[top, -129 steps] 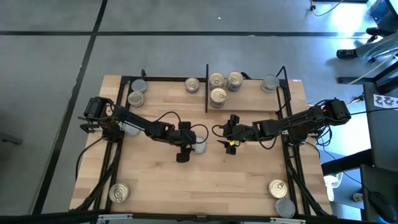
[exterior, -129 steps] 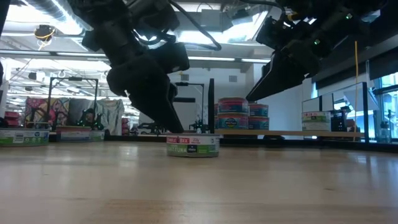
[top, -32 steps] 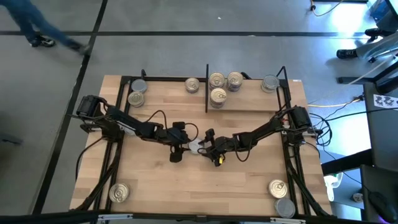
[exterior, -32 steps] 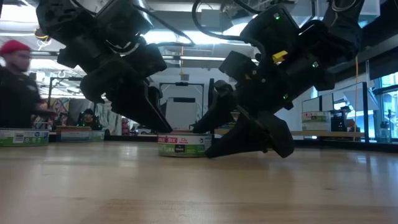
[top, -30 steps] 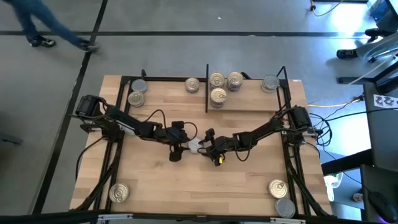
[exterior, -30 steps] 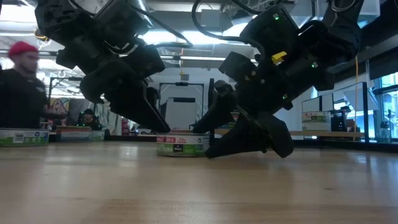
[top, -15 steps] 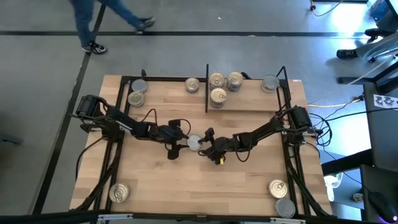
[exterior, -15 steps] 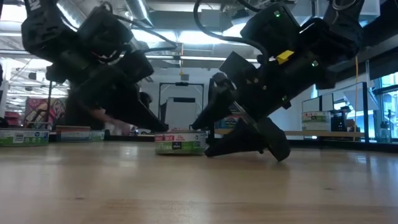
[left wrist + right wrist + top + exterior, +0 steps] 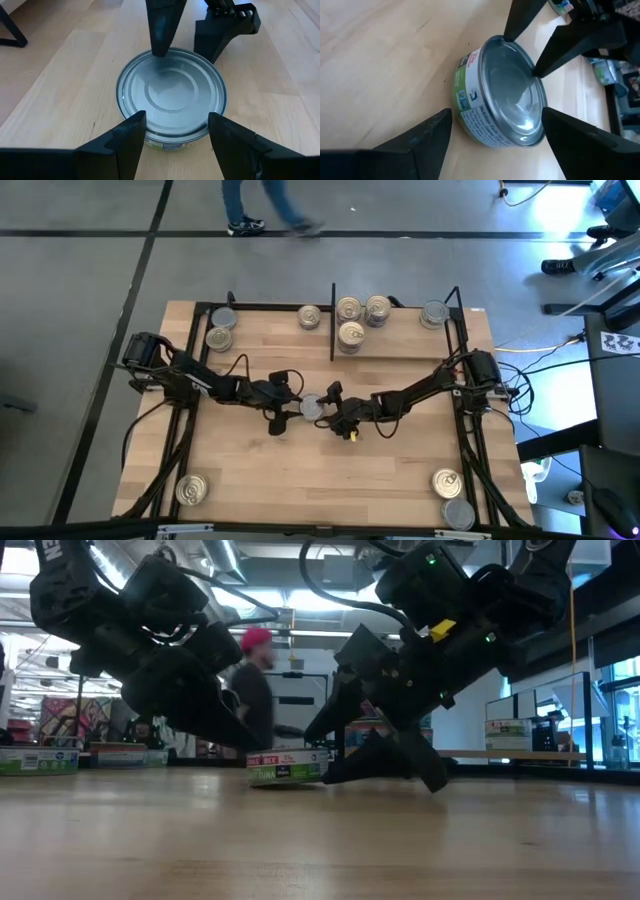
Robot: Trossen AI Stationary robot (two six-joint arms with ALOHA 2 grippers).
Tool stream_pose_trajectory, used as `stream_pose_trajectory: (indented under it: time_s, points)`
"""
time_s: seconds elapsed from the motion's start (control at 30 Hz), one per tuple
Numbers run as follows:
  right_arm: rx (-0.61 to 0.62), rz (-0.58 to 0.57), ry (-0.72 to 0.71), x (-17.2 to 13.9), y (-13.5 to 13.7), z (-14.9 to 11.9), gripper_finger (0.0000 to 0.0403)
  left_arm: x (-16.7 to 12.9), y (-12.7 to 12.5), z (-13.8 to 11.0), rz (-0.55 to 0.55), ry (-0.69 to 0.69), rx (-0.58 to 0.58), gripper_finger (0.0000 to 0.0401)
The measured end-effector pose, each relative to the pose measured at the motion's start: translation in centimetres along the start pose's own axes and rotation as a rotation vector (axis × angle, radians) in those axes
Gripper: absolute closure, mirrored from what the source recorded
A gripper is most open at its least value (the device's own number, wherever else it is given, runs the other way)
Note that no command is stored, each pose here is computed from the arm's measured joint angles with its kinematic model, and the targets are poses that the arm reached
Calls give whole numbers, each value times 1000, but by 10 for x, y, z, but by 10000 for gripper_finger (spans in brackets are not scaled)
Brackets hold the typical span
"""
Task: Stack canned seafood by type on shelf
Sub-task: Put the top green tuna can on the shelf
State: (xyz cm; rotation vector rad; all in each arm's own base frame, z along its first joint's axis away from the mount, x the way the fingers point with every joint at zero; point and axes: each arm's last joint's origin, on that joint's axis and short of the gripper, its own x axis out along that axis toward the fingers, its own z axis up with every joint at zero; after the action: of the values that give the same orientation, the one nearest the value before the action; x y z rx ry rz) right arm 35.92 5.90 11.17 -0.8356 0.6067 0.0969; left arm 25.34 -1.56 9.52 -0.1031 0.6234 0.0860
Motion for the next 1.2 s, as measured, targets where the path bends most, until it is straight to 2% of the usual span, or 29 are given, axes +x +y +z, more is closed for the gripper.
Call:
stream_pose_trajectory:
  time_s: [0.43,0.63,0.83,1.2]
  points:
    - [-116,26,24,6,5,-3,95,0,0,0,0,0,1,187]
    - [-133,13,36,9,0,1,95,0,0,0,-1,-9,7,187]
    - [-162,69,99,14,-4,0,95,0,0,0,3,-10,6,187]
    - [-289,43,133,33,-5,6,95,0,1,0,20,-16,6,187]
